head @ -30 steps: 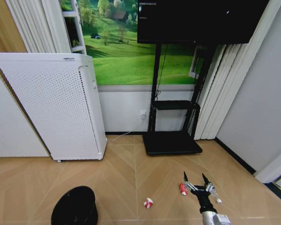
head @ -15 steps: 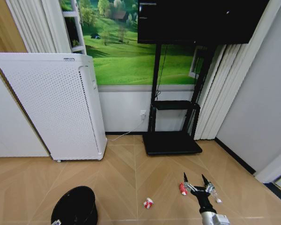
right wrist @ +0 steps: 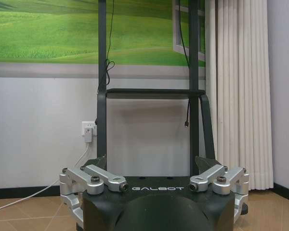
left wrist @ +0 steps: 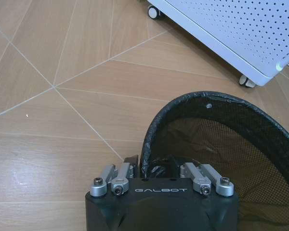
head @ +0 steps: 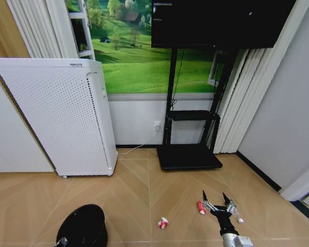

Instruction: Pick up the trash bin and place the garbage on the floor into it.

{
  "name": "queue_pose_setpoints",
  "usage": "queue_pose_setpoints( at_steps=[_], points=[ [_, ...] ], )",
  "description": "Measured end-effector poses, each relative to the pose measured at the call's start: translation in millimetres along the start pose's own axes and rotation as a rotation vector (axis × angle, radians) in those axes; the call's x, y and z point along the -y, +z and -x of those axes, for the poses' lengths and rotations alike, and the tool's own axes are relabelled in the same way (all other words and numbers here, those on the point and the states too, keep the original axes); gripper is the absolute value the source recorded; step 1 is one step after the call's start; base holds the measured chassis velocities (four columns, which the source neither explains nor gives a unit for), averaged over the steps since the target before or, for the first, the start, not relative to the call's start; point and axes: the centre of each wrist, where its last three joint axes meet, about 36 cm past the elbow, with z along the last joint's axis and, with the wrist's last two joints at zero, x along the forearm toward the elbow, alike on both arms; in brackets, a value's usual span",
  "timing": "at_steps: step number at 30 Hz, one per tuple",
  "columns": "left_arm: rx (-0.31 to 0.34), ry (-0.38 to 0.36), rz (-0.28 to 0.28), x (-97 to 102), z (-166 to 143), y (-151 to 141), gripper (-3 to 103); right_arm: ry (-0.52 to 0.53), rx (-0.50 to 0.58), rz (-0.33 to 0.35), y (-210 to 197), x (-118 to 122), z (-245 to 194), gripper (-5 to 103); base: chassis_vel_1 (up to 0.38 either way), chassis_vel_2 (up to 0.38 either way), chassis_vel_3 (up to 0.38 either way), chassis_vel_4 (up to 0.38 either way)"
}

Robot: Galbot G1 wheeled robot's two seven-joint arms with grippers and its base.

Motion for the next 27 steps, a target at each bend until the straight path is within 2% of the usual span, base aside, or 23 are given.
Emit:
queue_pose_setpoints(
  at_steps=[9, 16, 19, 20, 22, 25, 27],
  points=[
    [0.005, 0.016, 0.011, 0.2, 7.7, 13.1, 10, 0.024, -0.003, -0.009, 1.2, 2.2, -0.7, 100, 0.0, 0.0, 0.0, 0.0],
    [0.06, 0.036, 0.016, 1.4, 9.6, 14.6, 7, 0.034, 0.017, -0.007, -0.1, 5.0, 0.1, 100, 0.0, 0.0, 0.0, 0.0],
    [0.144, 0.068, 0.038, 5.5, 5.1, 7.4, 7, 0.025, 0.023, -0.02, -2.5, 5.5, 0.7, 100, 0.0, 0.0, 0.0, 0.0],
    [0.144, 0.068, 0.038, 5.5, 5.1, 7.4, 7, 0.025, 0.023, -0.02, -2.5, 5.5, 0.7, 100, 0.0, 0.0, 0.0, 0.0],
    [0.23, 0.094, 0.069, 10.6, -2.8, -1.8, 7, 0.016, 0.017, -0.034, -4.3, 3.6, -0.8, 100, 0.0, 0.0, 0.0, 0.0],
    [0.262, 0.104, 0.083, 12.7, -6.5, -5.6, 7, 0.011, 0.011, -0.039, -5.2, 2.1, -1.6, 100, 0.0, 0.0, 0.0, 0.0],
    [0.342, 0.12, 0.128, 18.0, -16.9, -13.7, 7, -0.006, 0.005, -0.041, -6.6, -4.1, -2.9, 100, 0.0, 0.0, 0.0, 0.0]
  ],
)
